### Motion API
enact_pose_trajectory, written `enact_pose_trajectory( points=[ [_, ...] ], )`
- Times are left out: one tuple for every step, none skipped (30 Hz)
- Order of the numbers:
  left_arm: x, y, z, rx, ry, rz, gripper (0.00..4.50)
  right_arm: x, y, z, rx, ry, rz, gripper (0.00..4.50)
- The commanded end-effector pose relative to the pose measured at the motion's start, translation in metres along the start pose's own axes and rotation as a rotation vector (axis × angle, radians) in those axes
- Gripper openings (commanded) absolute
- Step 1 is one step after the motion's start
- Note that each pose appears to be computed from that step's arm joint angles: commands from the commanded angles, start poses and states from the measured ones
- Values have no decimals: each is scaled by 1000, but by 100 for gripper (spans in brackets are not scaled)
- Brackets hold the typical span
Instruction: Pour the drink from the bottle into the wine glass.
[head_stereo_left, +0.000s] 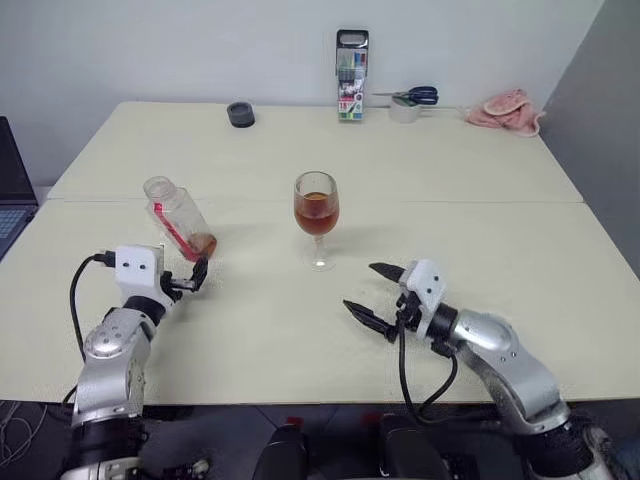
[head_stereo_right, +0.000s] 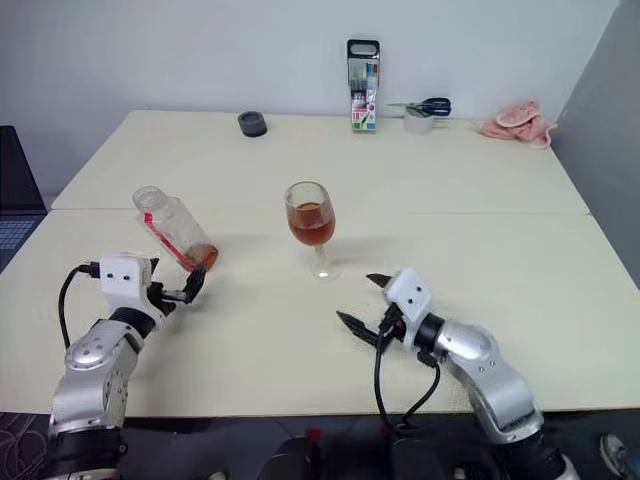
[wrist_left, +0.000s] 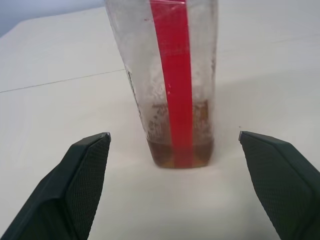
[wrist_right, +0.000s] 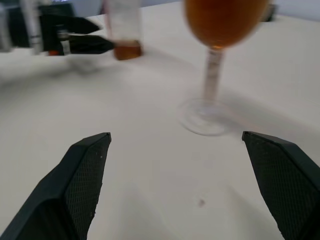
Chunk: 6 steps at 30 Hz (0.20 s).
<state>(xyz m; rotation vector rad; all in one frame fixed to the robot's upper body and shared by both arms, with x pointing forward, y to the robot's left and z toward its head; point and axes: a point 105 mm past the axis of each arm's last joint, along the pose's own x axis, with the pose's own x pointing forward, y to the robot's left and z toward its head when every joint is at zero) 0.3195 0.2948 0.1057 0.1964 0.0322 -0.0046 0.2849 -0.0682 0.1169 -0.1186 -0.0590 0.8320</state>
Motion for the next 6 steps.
enact_pose_trajectory(
  points=[
    [-17, 2, 18, 30, -99, 60, 436, -19, -41, -3, 19, -120, -315, 450],
    [-20, -1, 16, 16, -96, 73, 436, -24, -48, -7, 38, -137, -386, 450],
    [-23, -3, 16, 27, -104, 81, 436, -28, -51, -8, 47, -151, -417, 450],
    [-24, -4, 17, 44, -116, 90, 436, -29, -52, -8, 48, -162, -429, 450],
    [-25, -5, 18, 55, -124, 98, 436, -29, -52, -8, 48, -170, -434, 450],
    [-25, -7, 18, 60, -134, 91, 436, -29, -53, -8, 49, -172, -435, 450]
  ],
)
